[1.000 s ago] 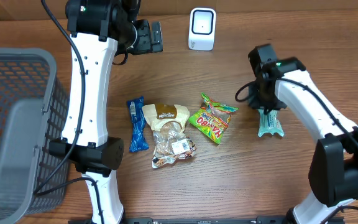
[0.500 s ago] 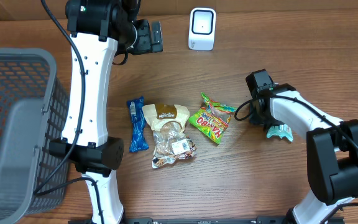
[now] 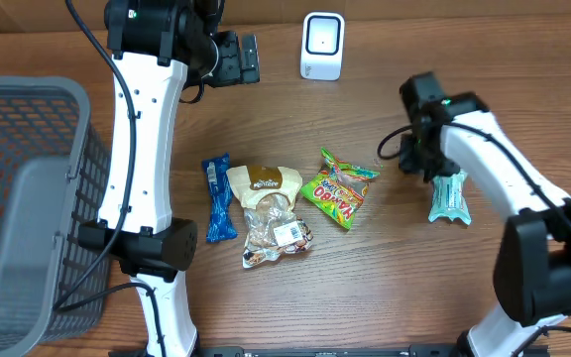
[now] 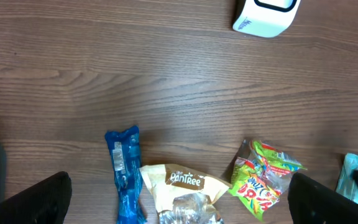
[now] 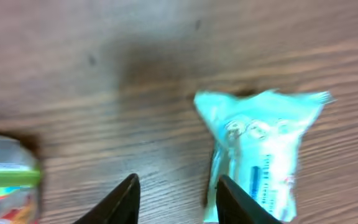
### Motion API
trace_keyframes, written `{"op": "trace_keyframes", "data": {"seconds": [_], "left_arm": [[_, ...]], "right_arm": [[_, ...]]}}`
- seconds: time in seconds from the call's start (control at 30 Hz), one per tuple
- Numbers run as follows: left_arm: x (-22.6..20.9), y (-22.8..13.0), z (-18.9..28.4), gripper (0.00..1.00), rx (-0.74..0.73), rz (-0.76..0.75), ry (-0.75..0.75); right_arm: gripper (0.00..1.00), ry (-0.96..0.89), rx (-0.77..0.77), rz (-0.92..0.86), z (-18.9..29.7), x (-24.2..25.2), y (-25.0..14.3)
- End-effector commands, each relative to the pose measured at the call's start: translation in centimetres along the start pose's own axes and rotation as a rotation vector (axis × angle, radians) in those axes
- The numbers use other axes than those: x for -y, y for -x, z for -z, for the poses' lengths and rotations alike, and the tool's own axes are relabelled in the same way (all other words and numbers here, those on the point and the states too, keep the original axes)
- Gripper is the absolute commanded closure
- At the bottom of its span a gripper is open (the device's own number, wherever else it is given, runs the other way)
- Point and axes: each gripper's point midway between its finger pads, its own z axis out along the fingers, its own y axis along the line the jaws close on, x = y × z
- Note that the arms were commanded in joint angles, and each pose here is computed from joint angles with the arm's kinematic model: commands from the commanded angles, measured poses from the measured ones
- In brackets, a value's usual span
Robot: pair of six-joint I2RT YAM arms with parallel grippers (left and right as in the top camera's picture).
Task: Scan the item barcode
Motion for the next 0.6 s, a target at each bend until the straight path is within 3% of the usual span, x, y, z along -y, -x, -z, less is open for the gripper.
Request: {"op": "trace_keyframes", "data": {"seconds": [0.0, 0.2, 0.57], "left_arm": [[0.4, -0.1, -0.3, 0.0, -0.006, -0.003, -0.009], [0.4, -0.1, -0.3, 0.0, -0.006, -0.003, -0.009], [0.4, -0.1, -0.3, 0.0, -0.006, -0.003, -0.009]], "right_arm": [[0.56, -0.001, -0.022, -0.06, 0.4, 2.6, 0.3], [0.56, 0.034, -0.096, -0.056, -1.9, 3.4, -1.6], [0.57, 0.029, -0.086, -0.115, -4.3, 4.0, -2.2]]}}
